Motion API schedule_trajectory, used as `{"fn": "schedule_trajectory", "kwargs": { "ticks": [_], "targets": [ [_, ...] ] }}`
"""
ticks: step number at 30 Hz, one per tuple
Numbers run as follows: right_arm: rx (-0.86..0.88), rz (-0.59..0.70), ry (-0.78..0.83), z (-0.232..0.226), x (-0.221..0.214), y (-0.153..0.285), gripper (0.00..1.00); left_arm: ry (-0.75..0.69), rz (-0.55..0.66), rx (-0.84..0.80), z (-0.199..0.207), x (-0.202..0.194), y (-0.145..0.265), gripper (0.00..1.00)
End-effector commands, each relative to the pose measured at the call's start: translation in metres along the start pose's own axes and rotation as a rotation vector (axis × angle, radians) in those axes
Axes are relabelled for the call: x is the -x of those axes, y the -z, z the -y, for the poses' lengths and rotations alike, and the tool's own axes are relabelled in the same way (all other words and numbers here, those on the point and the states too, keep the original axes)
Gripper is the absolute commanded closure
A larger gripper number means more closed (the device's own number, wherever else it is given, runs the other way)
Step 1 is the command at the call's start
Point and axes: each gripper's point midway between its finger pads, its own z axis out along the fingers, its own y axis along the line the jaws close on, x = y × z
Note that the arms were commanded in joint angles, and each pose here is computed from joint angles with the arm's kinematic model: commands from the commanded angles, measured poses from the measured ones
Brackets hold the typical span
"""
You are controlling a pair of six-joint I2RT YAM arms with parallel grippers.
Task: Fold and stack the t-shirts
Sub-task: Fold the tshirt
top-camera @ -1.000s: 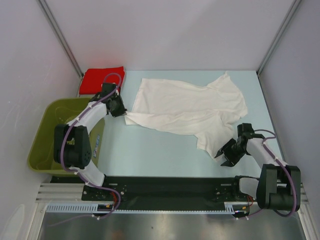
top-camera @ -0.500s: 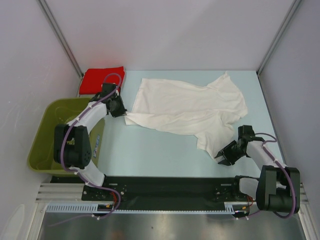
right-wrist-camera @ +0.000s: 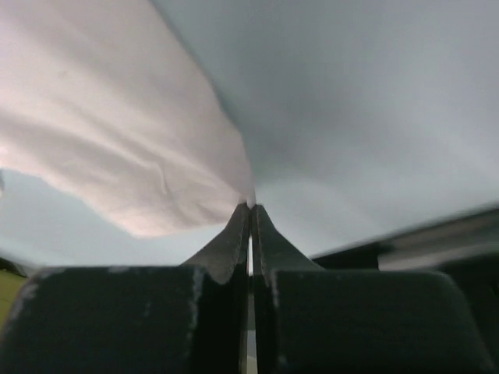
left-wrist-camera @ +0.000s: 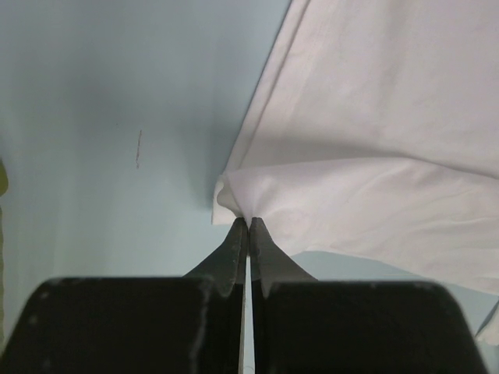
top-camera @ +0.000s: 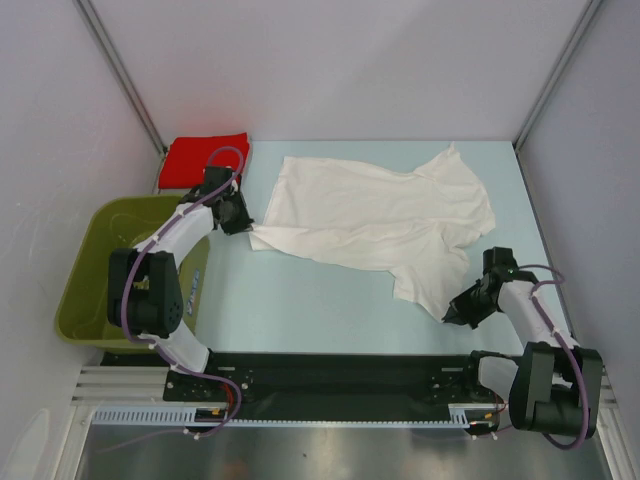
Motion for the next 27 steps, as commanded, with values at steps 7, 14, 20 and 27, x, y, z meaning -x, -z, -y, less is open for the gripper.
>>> {"fn": "schedule_trajectory", "kwargs": {
  "ticks": [7,14,20,27],
  "targets": [
    [-0.093,0.257,0.077,0.017,0.034,0.114,1.0,-0.014,-0.012,-0.016,-0.007,-0.02,0.024,1.0],
    [-0.062,0.272,0.118,0.03,0.01,0.149,1.0,0.007,-0.011,-0.028,-0.013,-0.042,0.046,1.0],
    [-0.118,0.296,0.182,0.044,0.005,0.17,1.0,0.014,-0.009,-0.02,-0.02,-0.055,0.061,1.0],
    [-0.025,0.269,0.249,0.033,-0.007,0.174,1.0,0.032,-0.002,-0.019,-0.026,-0.071,0.072,1.0]
  ]
}}
